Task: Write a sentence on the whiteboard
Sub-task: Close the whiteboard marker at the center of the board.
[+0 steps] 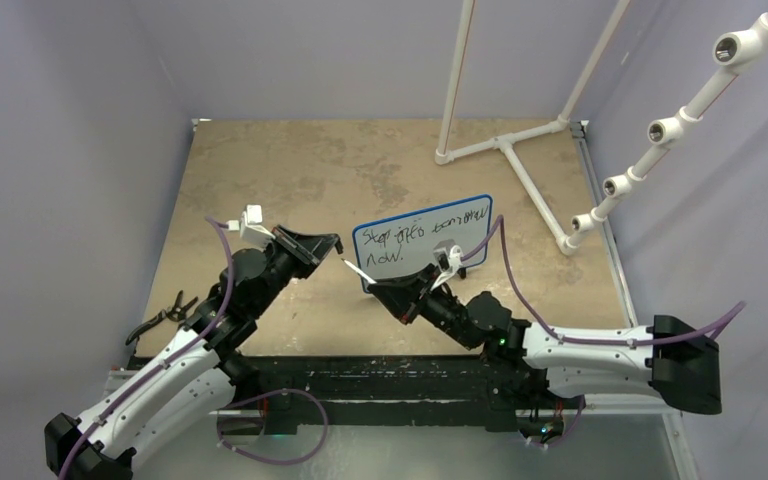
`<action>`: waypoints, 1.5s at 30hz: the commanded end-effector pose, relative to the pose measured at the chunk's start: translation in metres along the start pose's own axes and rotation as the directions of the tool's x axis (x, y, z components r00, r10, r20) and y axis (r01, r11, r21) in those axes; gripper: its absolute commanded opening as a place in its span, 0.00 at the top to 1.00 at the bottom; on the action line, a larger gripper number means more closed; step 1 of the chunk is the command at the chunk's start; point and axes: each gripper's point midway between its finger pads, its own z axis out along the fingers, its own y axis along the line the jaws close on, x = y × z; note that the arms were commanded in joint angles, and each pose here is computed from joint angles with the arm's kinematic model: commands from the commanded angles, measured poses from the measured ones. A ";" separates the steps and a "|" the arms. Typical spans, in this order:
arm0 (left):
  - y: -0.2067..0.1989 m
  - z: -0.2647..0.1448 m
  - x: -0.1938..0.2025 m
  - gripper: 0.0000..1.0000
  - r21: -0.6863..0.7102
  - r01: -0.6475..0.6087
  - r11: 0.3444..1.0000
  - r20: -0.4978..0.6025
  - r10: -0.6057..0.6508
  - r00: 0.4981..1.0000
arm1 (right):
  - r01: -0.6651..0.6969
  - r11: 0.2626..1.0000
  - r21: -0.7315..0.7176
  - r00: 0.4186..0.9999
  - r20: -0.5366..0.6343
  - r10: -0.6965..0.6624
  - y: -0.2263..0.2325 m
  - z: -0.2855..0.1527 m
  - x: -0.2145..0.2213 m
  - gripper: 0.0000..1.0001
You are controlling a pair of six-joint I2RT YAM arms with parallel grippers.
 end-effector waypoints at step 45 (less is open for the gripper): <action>-0.012 0.002 0.005 1.00 0.057 0.031 0.998 -0.034 -0.029 0.999 | -0.044 0.990 0.131 0.998 0.043 0.039 -0.011 0.018 -0.012 1.00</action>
